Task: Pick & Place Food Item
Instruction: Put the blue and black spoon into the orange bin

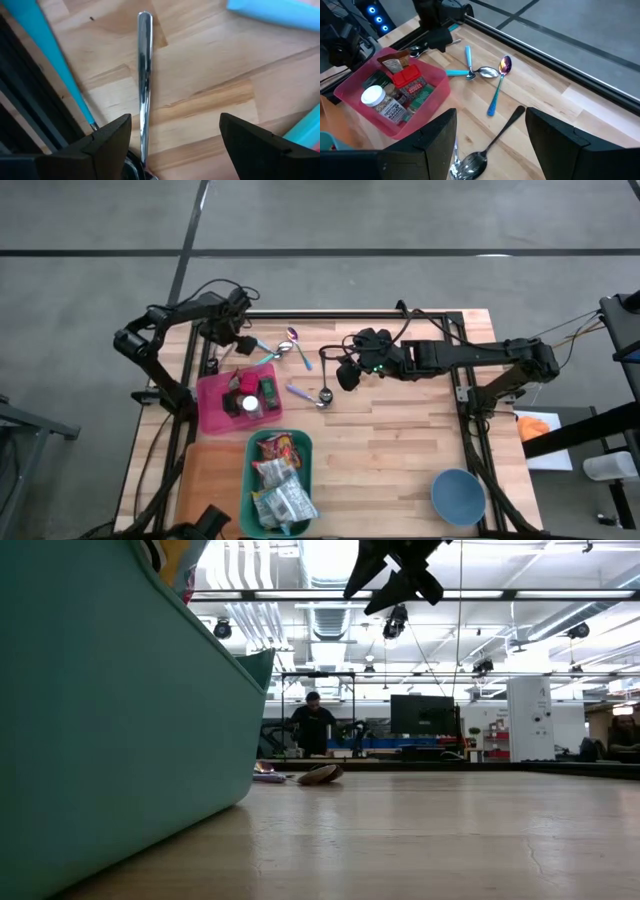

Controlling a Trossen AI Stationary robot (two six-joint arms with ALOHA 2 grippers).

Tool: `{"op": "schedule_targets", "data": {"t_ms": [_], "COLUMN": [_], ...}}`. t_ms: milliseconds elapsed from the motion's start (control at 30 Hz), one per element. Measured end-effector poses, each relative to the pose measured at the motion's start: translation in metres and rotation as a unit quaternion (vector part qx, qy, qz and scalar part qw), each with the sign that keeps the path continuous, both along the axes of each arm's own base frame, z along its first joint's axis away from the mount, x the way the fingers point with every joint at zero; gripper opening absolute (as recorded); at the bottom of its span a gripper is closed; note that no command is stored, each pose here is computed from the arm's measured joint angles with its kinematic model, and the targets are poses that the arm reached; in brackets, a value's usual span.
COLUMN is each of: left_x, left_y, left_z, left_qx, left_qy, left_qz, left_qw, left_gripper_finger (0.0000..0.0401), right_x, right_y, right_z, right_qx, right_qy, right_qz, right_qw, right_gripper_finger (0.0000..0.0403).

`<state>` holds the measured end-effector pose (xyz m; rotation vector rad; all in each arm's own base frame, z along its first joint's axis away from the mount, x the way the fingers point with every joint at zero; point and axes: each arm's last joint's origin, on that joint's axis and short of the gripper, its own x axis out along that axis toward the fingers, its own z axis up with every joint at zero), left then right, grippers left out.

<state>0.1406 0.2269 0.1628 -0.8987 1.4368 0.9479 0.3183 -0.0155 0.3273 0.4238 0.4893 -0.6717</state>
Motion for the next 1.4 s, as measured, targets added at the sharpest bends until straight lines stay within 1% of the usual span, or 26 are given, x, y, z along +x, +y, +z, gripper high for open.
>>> {"op": "schedule_targets", "data": {"t_ms": [367, 533, 633, 667, 800, 933, 1133, 1200, 1400], "left_x": [0.0, 0.002, 0.0, 0.0, -0.003, -0.003, 0.005, 0.008, 0.011], "left_y": [-0.001, -0.003, -0.007, -0.007, -0.011, -0.016, -0.019, -0.017, -0.017], "left_z": [-0.001, -0.003, -0.004, -0.004, 0.0, 0.004, 0.006, 0.006, 0.007], "left_qx": [-0.005, 0.002, -0.011, -0.013, -0.023, -0.013, 0.006, 0.017, 0.007], "left_qy": [-0.002, 0.008, 0.012, 0.015, 0.03, 0.026, 0.016, 0.005, -0.016], "left_qz": [0.004, 0.012, 0.026, 0.033, 0.093, 0.143, 0.187, 0.188, 0.22], "left_qw": [1.0, 1.0, 1.0, 0.999, 0.995, 0.989, 0.982, 0.982, 0.975], "left_gripper_finger": [0.03, 0.03, 0.03, 0.03, 0.03, 0.03, 0.03, 0.03, 0.03], "right_x": [0.0, 0.0, 0.0, 0.0, 0.0, 0.0, 0.0, 0.0, 0.0], "right_y": [0.0, 0.0, 0.0, 0.0, 0.0, 0.0, 0.0, 0.0, 0.0], "right_z": [0.0, 0.0, 0.0, 0.0, 0.0, 0.0, 0.0, 0.0, 0.0], "right_qx": [0.001, 0.0, 0.0, 0.0, 0.0, 0.001, 0.001, 0.001, 0.001], "right_qy": [-0.001, 0.0, 0.001, 0.001, 0.001, 0.0, -0.001, -0.001, -0.001], "right_qz": [0.002, 0.002, 0.003, 0.003, 0.002, 0.002, 0.002, 0.002, 0.002], "right_qw": [1.0, 1.0, 1.0, 1.0, 1.0, 1.0, 1.0, 1.0, 1.0], "right_gripper_finger": [0.0233, 0.0233, 0.0233, 0.0233, 0.0233, 0.0233, 0.0233, 0.0233, 0.0233]}}
